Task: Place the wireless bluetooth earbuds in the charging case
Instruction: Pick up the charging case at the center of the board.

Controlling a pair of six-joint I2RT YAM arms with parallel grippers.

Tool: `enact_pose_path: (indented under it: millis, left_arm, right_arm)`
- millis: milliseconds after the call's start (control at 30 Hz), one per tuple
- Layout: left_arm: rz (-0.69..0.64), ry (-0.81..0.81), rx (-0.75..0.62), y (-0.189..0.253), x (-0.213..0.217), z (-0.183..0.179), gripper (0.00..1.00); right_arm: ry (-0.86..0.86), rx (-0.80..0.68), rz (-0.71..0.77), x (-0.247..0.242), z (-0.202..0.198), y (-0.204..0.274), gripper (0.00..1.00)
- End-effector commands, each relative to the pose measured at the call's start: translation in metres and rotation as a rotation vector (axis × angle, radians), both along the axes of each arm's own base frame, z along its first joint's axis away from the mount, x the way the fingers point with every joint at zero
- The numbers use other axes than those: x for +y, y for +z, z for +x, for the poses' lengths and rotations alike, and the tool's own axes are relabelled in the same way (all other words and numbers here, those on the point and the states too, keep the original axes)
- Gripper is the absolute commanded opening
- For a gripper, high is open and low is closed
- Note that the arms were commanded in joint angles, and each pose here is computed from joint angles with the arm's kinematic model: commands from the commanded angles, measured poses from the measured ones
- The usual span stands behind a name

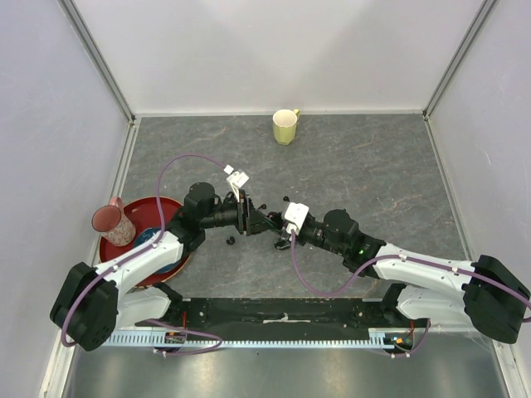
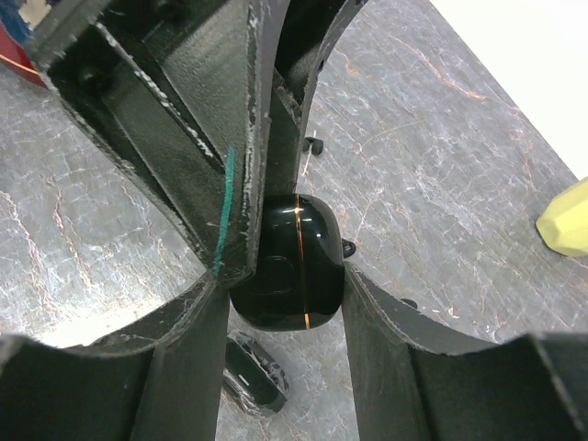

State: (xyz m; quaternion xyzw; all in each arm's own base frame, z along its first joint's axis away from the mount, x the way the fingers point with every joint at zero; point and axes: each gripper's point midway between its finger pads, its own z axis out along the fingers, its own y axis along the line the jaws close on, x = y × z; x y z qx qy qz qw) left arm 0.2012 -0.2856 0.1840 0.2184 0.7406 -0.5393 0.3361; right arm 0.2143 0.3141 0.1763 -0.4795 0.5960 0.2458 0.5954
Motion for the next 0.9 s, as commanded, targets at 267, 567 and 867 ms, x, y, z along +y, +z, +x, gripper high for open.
enact_pose_path:
  millis: [267,567,867]
  left_arm:
    - [-0.014,-0.020,-0.045,0.010,-0.009,0.003,0.46]
    - [-0.008,-0.034,-0.036,0.007,-0.012,0.002,0.27]
    - [-0.004,-0.038,-0.025,0.005,-0.014,0.002,0.40]
  right_arm:
    - [0.030,-0.050,0.104,0.007,-0.004,0.030,0.00]
    - [0.029,-0.068,0.130,0.005,-0.005,0.035,0.01]
    - [0.053,-0.078,0.132,0.007,-0.008,0.037,0.03]
